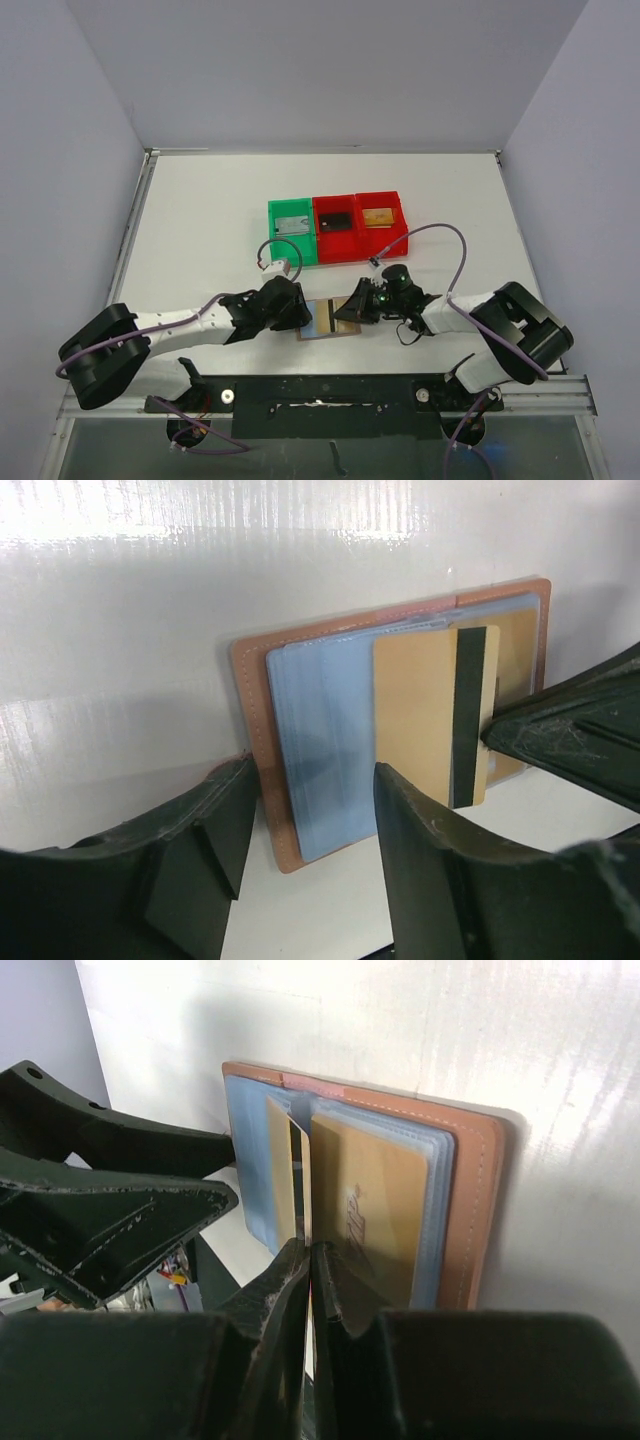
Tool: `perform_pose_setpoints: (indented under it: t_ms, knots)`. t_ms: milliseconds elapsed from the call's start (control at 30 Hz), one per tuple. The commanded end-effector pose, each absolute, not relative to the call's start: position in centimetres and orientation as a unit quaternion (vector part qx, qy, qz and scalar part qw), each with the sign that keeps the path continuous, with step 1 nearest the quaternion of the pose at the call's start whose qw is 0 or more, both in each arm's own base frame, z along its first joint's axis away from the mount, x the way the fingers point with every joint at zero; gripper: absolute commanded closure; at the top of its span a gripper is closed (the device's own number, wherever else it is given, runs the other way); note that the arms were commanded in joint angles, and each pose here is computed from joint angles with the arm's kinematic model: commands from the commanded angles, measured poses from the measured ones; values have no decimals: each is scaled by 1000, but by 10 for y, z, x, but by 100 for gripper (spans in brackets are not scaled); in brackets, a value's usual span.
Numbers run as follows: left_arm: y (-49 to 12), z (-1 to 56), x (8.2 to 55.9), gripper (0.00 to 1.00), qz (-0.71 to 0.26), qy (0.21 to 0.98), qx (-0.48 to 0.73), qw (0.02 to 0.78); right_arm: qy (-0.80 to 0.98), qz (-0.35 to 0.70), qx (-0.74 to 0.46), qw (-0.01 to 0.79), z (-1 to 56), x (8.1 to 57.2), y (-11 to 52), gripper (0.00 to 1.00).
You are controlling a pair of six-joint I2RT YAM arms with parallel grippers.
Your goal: Take the credit cards out of the card holder
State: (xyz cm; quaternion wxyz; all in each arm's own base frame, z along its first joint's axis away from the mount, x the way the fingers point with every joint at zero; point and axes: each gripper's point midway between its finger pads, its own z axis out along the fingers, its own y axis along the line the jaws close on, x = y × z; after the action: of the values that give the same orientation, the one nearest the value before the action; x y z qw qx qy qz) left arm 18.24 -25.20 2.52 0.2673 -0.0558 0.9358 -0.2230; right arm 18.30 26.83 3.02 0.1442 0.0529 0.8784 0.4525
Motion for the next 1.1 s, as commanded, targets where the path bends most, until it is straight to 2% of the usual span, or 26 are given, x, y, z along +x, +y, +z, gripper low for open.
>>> perform_pose_setpoints:
  t_ms: [0, 133, 333, 667, 833, 933, 1067]
  knots:
    - [-256, 36, 180, 48, -245, 931, -53, 264, 865, 475, 10, 163, 52, 194, 289, 94]
    - [-261, 39, 180, 45, -255, 929, -52, 264, 870, 465, -4, 162, 51, 193, 302, 94]
    - [-253, 23, 174, 44, -212, 945, -55, 244, 881, 445, 11, 160, 41, 194, 303, 94]
    - [-260, 60, 176, 43, -196, 944, -56, 260, 887, 430, 13, 167, 36, 195, 295, 94]
    - [-268, 78, 178, 41, -230, 932, -70, 270, 888, 429, 15, 165, 33, 194, 294, 94]
    - [-290, 92, 180, 41, -295, 913, -70, 274, 887, 432, 15, 164, 33, 194, 294, 94]
    - [-304, 87, 184, 47, -338, 896, -86, 275, 887, 432, 17, 164, 32, 193, 293, 94]
